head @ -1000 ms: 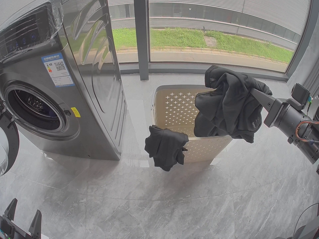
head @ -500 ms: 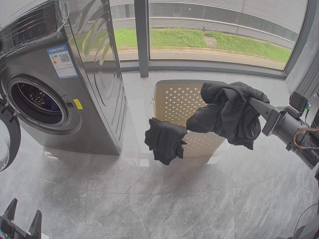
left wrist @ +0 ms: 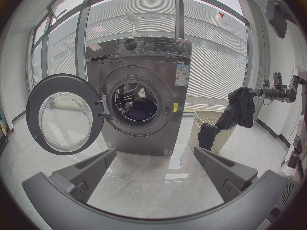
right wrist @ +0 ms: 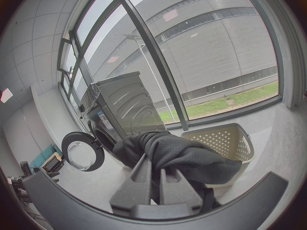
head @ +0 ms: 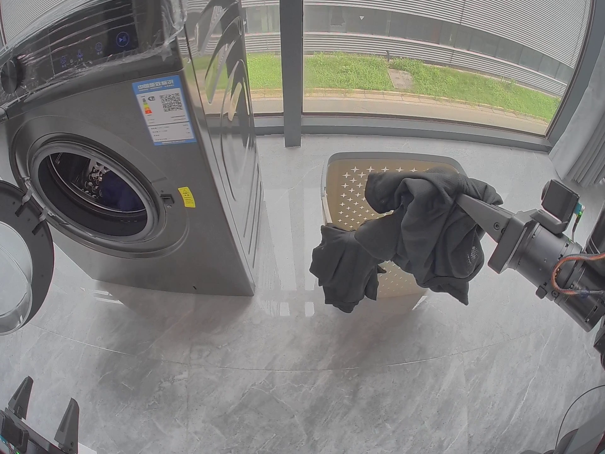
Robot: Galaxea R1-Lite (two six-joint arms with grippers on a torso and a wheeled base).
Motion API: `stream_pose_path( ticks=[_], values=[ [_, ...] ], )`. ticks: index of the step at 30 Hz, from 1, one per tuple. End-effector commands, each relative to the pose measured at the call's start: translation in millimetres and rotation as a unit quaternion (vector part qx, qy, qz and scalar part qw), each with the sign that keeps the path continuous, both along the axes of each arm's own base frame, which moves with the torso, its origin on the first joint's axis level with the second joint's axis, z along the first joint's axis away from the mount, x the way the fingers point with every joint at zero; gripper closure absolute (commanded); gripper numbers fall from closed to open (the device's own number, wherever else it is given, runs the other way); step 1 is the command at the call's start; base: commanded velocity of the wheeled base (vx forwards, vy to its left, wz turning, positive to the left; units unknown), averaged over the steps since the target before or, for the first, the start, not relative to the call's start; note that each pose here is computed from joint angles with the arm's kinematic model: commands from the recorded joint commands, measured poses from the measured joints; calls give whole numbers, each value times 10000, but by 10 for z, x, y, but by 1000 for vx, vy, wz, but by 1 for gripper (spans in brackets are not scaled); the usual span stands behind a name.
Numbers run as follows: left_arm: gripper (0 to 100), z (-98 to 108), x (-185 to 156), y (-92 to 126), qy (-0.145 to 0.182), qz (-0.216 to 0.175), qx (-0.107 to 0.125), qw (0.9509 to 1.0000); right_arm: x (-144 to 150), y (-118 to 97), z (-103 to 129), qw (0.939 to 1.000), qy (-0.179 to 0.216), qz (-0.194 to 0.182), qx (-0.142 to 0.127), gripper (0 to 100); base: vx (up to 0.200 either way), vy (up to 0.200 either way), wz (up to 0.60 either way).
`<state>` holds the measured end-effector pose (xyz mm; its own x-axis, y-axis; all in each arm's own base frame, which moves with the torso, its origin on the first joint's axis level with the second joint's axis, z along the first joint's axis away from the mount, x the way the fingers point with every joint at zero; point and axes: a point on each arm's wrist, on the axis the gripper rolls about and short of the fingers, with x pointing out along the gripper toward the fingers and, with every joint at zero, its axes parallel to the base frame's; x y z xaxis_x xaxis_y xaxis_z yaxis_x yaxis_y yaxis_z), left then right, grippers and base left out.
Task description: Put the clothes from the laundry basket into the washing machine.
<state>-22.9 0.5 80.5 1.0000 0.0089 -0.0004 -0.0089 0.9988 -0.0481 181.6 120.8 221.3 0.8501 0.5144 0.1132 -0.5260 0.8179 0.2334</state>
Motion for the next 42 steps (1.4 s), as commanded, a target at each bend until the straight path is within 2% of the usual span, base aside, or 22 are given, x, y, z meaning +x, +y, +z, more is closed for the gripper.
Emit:
stream_pose_path(
  ticks=[1,7,19,28,37,42],
  values=[
    [0,-47,2,0,13,1,3,10000,5,25,-16,10000,26,39,-18,100,0,200,0],
    [0,-47,2,0,13,1,3,10000,6,25,6,10000,-12,39,8,100,0,200,0],
    [0,-47,2,0,13,1,3,10000,4,33,36,9999,-68,68,35,100,0,0,0],
    [0,-47,2,0,13,1,3,10000,10,75,28,9999,-49,137,22,100,-200,0,0],
    [0,-47,2,0,13,1,3,10000,-2,96,21,9998,-37,199,13,100,-200,200,0],
    [0,-47,2,0,13,1,3,10000,-17,110,8,9997,-18,245,0,100,0,0,0]
  ],
)
